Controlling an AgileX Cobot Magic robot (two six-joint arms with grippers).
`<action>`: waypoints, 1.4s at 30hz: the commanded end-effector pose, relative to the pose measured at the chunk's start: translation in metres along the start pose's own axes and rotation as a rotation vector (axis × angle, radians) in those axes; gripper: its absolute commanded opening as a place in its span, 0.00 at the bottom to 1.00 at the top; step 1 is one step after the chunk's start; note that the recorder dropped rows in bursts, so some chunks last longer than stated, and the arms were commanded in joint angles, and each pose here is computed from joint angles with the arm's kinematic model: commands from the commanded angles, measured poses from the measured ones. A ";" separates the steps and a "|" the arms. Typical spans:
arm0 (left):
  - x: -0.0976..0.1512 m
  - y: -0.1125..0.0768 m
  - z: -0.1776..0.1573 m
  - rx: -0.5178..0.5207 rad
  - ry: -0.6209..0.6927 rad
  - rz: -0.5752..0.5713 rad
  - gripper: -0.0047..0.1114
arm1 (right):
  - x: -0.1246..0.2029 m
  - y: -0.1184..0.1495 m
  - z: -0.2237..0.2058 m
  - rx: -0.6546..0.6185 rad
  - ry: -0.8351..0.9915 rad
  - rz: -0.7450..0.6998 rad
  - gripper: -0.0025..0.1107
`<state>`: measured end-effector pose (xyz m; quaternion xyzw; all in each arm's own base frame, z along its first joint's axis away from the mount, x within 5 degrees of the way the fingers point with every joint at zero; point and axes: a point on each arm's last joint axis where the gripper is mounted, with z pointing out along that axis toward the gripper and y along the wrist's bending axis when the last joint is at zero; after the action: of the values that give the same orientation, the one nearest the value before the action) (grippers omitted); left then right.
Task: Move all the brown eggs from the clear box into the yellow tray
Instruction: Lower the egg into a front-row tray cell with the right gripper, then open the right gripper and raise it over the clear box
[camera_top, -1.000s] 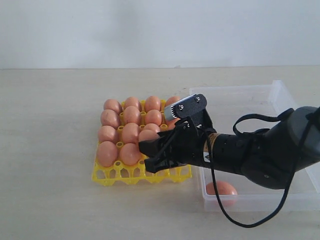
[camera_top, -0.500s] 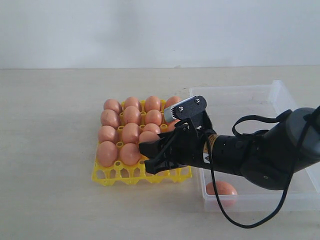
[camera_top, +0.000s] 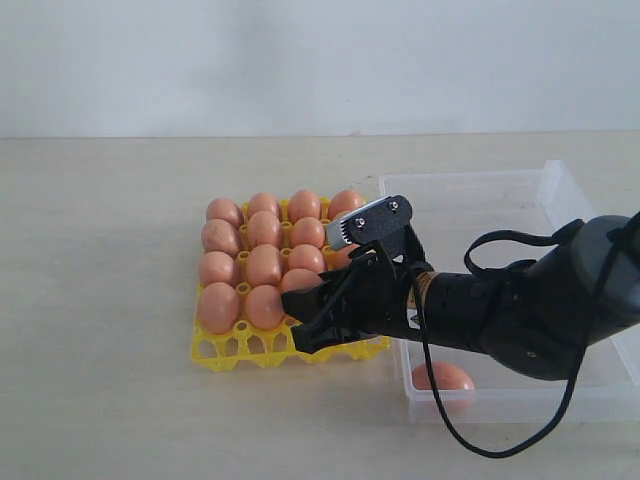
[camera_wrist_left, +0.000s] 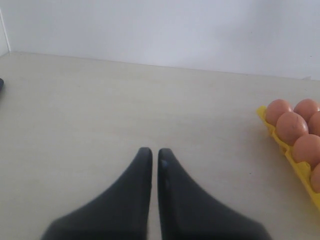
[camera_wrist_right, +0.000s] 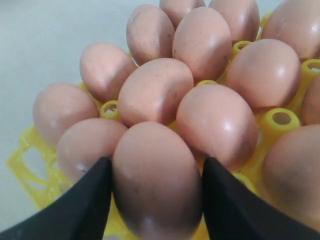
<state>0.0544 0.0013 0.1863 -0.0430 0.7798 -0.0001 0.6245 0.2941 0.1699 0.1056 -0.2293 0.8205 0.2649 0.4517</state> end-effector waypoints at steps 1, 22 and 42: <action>0.001 0.000 0.000 -0.001 0.001 0.003 0.08 | 0.000 0.000 0.001 0.002 0.005 -0.008 0.41; 0.001 0.000 0.000 -0.001 0.001 0.003 0.08 | -0.003 0.001 0.000 -0.009 -0.015 -0.011 0.58; 0.001 0.000 0.000 -0.001 0.001 0.003 0.08 | -0.089 0.017 -0.054 0.077 -0.362 -0.137 0.57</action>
<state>0.0544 0.0013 0.1863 -0.0430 0.7798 -0.0001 0.6245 0.2978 0.1613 0.1785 -0.2018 0.7611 0.2417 0.5670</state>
